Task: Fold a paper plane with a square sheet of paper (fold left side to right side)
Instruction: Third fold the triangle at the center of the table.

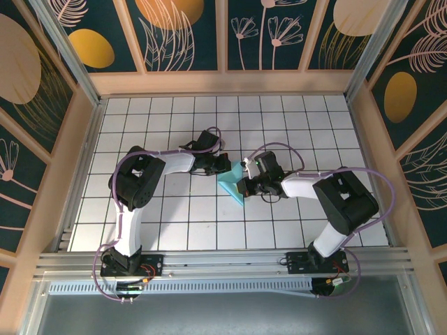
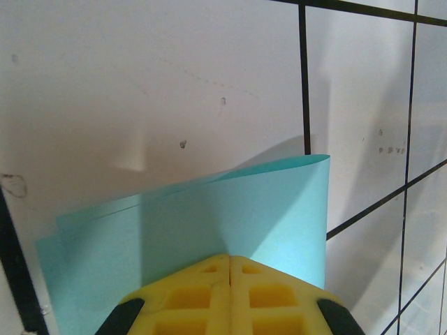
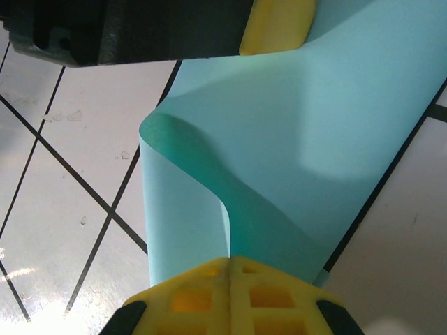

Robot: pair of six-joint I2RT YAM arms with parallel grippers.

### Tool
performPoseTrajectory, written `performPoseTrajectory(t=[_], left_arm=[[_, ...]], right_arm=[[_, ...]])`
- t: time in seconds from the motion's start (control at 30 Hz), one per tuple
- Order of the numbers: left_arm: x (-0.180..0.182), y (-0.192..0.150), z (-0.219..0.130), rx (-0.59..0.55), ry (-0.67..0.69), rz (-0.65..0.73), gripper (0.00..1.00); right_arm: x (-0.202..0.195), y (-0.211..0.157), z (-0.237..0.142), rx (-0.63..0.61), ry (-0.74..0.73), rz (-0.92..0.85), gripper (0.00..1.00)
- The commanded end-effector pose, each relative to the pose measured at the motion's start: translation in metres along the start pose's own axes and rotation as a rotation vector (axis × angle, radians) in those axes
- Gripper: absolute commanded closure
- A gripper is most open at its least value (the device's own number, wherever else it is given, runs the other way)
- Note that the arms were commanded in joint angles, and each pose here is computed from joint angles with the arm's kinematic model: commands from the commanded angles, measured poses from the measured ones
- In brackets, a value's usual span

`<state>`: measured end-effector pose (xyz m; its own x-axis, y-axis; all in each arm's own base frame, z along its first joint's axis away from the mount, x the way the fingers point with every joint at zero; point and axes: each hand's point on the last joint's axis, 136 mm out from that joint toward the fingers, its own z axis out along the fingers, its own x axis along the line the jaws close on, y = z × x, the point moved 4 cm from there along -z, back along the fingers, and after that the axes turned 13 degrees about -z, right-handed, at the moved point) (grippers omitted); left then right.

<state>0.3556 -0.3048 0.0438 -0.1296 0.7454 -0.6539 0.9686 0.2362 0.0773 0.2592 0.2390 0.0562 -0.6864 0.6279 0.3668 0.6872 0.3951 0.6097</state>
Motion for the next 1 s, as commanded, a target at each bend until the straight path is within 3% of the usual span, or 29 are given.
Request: performPoseTrajectory(t=[0.0, 0.2, 0.5, 0.73, 0.97], left_arm=[[0.031, -0.016, 0.01, 0.036, 0.117, -0.029, 1.0], [0.031, -0.015, 0.009, 0.033, 0.116, -0.029, 0.99], [0.003, -0.003, -0.003, -0.011, 0.04, -0.012, 0.9], [-0.028, 0.02, -0.031, -0.109, -0.013, 0.014, 0.83], [-0.023, 0.021, -0.069, -0.222, -0.022, -0.001, 0.87]], right_arm=[[-0.003, 0.004, 0.002, -0.001, -0.008, 0.006, 1.0], [-0.005, -0.003, 0.003, 0.017, -0.01, 0.011, 1.0], [-0.009, -0.019, 0.01, 0.071, -0.016, 0.033, 1.0], [-0.011, -0.025, 0.011, 0.089, -0.021, 0.042, 1.0], [-0.011, -0.025, 0.012, 0.091, -0.019, 0.042, 1.0]])
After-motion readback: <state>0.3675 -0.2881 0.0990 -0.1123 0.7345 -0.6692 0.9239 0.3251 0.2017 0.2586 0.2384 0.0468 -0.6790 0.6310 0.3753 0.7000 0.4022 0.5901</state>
